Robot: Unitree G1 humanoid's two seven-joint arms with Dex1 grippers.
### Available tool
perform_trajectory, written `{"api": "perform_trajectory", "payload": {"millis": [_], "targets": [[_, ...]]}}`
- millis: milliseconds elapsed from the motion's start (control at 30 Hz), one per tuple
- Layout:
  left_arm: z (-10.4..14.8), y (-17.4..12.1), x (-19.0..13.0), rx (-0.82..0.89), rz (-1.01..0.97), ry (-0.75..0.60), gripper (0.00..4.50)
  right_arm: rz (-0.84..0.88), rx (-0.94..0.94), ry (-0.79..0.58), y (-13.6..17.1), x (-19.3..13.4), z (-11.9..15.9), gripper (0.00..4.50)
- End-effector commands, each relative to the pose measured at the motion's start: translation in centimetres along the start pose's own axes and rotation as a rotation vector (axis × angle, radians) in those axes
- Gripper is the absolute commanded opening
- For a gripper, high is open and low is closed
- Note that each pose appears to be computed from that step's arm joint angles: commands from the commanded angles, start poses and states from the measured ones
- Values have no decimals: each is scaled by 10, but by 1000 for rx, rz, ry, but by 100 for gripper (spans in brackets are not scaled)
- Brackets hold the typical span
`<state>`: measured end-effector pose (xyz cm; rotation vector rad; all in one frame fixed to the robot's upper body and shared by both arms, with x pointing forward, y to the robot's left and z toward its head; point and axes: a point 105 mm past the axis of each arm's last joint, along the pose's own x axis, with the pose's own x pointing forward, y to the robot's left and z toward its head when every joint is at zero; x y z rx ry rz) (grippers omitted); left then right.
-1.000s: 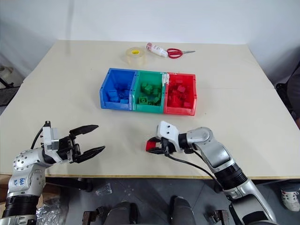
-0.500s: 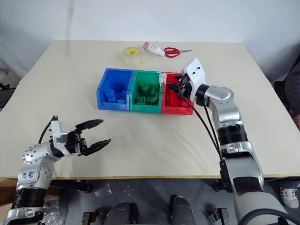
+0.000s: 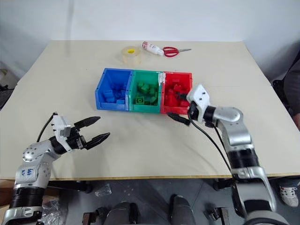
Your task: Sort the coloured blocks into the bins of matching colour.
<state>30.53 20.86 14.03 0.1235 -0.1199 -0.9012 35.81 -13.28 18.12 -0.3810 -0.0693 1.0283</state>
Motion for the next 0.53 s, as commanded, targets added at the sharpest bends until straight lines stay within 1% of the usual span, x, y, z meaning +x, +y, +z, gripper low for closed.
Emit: {"api": "perform_trajectory", "payload": {"millis": [33, 133, 267, 367, 533], "targets": [[12, -1, -9, 20, -17, -23, 450, 97, -14, -10, 19, -22, 11, 447], [9, 1, -18, 39, -22, 8, 450, 132, 24, 49, 31, -42, 1, 447], [4, 6, -32, 72, -24, 54, 450, 130, 52, 131, 36, -65, -15, 447], [4, 9, -36, 77, -24, 60, 450, 117, 58, 139, 35, -69, -18, 447], [7, 10, -37, 71, -44, 52, 450, 92, 52, 127, 32, -68, -17, 447]]}}
